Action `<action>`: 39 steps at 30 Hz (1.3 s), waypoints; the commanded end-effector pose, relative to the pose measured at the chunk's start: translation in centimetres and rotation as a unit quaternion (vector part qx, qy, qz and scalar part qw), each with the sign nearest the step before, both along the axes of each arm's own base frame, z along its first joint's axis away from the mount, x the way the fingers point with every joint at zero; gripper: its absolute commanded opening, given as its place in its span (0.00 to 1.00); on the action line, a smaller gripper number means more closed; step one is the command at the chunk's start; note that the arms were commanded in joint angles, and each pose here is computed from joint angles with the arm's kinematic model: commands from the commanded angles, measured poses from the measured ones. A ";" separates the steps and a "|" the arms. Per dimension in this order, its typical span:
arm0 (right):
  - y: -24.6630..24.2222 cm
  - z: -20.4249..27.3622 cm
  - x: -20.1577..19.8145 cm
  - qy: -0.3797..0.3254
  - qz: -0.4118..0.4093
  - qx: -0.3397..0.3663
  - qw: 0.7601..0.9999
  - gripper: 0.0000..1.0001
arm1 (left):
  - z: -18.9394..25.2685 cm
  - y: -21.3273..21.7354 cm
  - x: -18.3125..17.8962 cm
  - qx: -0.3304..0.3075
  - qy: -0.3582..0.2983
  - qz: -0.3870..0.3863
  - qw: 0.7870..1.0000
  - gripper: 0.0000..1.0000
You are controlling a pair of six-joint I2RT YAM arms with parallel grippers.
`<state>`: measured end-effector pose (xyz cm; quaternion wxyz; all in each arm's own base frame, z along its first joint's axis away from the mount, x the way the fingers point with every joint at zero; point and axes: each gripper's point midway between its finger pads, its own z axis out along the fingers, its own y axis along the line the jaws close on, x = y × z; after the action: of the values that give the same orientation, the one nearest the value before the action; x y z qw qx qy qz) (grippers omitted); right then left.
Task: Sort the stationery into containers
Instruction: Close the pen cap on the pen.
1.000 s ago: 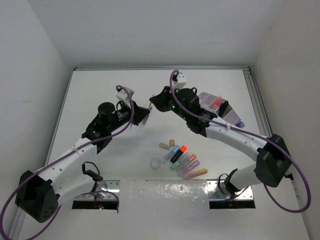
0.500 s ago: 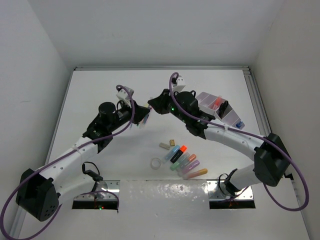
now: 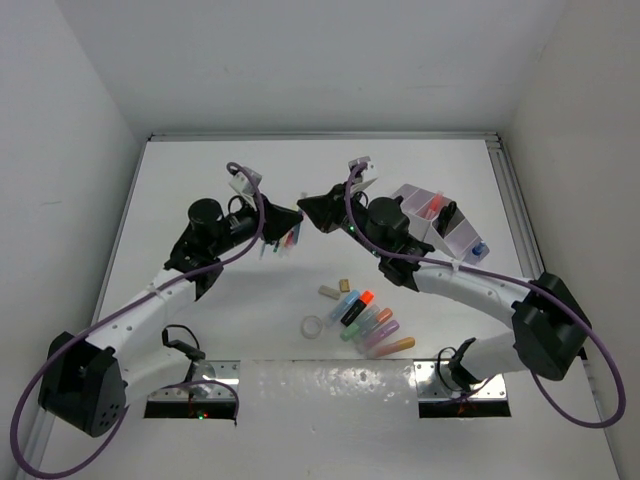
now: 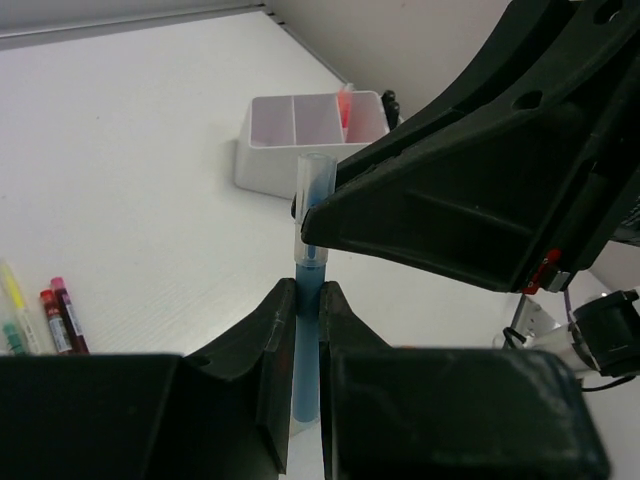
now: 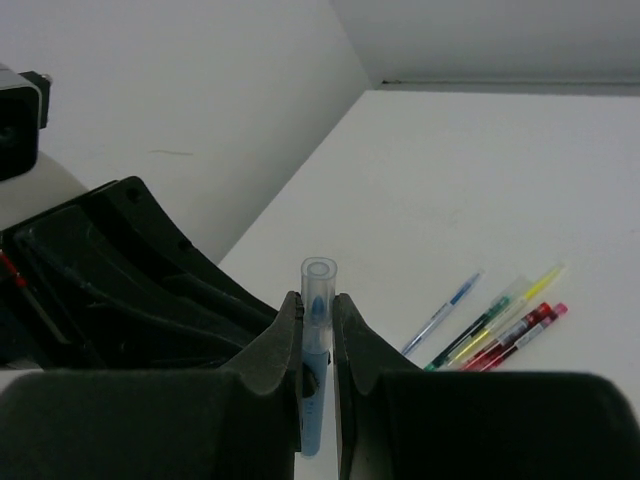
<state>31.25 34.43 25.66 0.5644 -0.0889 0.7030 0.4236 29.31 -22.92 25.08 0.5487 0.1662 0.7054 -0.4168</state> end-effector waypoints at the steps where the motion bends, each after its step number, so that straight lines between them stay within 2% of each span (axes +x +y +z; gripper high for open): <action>1: 1.8 -6.9 -5.1 0.038 0.101 -0.093 0.990 0.00 | 11.1 0.7 0.5 -0.092 -0.177 0.000 0.980 0.00; 9: 1.3 -11.8 -6.5 0.049 0.111 -0.155 0.980 0.00 | 13.8 1.1 0.7 -0.097 -0.218 -0.001 0.971 0.00; 18: 0.3 -15.4 -8.1 0.060 0.115 -0.197 0.972 0.00 | 13.7 1.2 0.6 -0.097 -0.218 0.000 0.971 0.00; 30: -0.7 -16.9 -9.1 0.068 0.123 -0.207 0.968 0.00 | 12.6 1.2 1.0 -0.082 -0.206 0.002 0.975 0.00; 34: -0.2 -16.1 -8.9 0.065 0.126 -0.201 0.969 0.00 | 12.1 1.0 0.9 -0.076 -0.203 -0.004 0.976 0.00; 36: 0.4 -14.3 -8.3 0.056 0.129 -0.184 0.973 0.00 | 11.6 0.8 0.8 -0.069 -0.199 -0.010 0.978 0.00; 37: 0.7 -13.4 -8.2 0.051 0.136 -0.178 0.973 0.05 | 11.0 0.6 0.5 -0.063 -0.197 -0.019 0.978 0.00; 38: 1.2 -11.3 -7.5 0.033 0.136 -0.165 0.976 0.16 | 10.8 0.6 0.3 -0.060 -0.197 -0.024 0.978 0.00; 39: 1.4 -10.3 -7.3 0.022 0.137 -0.162 0.977 0.22 | 10.3 0.5 0.2 -0.056 -0.191 -0.026 0.980 0.00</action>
<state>29.24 34.62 23.48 0.6093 -0.1532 0.6751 0.3867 28.02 -23.46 23.06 0.4921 0.1981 0.7176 -0.4512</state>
